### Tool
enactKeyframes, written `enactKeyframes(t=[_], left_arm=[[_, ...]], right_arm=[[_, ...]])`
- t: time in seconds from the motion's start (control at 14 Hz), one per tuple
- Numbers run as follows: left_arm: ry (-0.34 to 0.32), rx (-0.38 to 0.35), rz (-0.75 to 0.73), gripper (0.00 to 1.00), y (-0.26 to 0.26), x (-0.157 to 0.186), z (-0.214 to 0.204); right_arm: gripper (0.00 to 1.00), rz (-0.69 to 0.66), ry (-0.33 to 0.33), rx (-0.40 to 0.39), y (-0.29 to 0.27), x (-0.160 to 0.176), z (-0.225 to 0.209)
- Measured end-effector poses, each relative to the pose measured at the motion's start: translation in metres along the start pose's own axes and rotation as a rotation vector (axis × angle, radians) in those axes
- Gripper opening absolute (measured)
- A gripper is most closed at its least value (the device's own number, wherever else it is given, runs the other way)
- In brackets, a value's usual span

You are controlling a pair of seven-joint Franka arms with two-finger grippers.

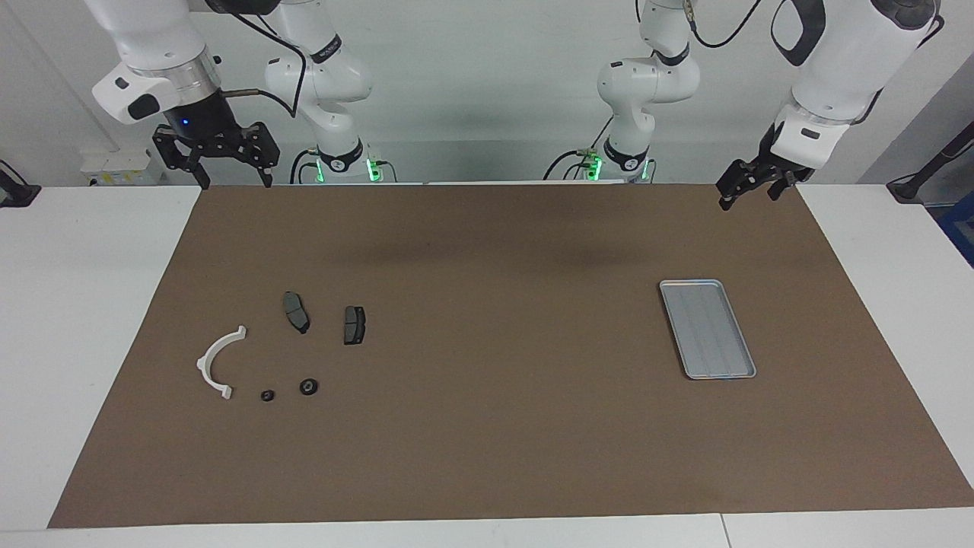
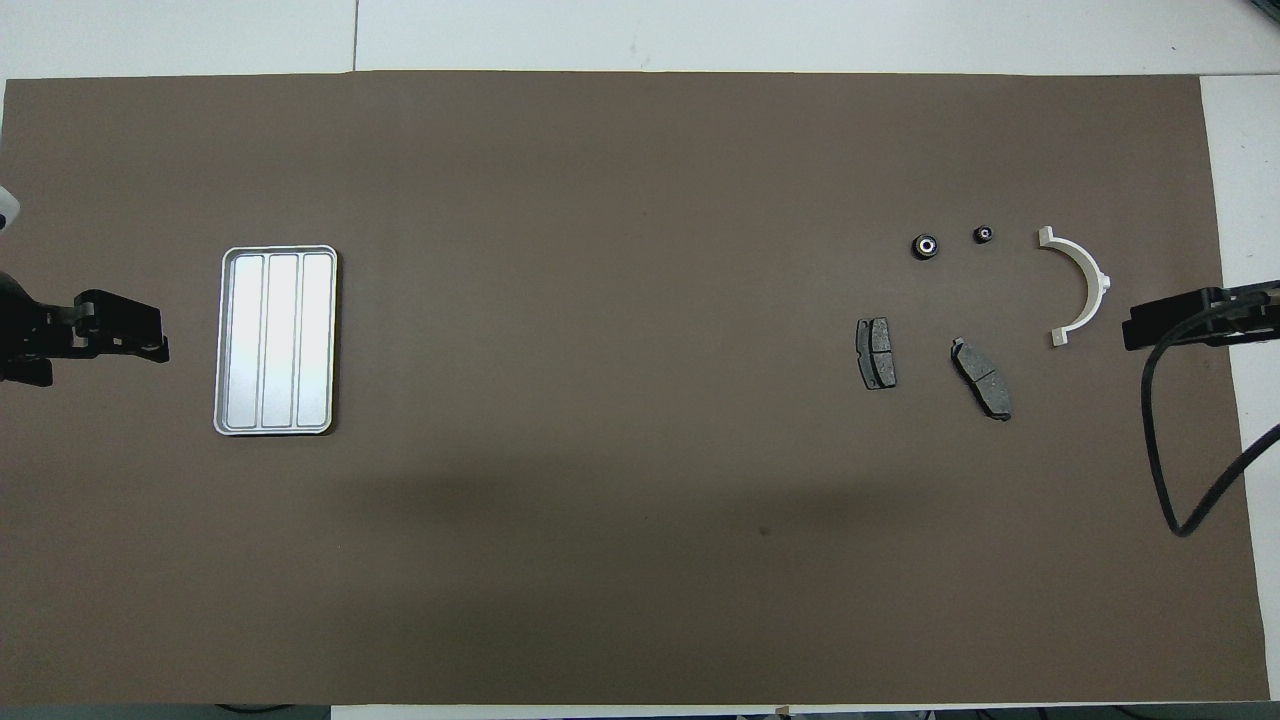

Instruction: Place bearing gear from tray to pile

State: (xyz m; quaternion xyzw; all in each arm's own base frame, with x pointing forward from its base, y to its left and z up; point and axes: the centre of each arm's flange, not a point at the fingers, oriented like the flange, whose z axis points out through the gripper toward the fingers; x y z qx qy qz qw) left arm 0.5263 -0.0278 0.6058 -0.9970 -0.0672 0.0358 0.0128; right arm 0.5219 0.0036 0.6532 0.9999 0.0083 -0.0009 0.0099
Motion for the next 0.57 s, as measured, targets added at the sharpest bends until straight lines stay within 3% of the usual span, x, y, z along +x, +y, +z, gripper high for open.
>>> enactKeyframes(t=[0.57], left_arm=[[-0.001, 0.000, 0.000, 1.00, 0.0000, -0.0001, 0.0001]], right_arm=[[1.00, 0.012, 0.002, 0.000, -0.0006, 0.0003, 0.0001]])
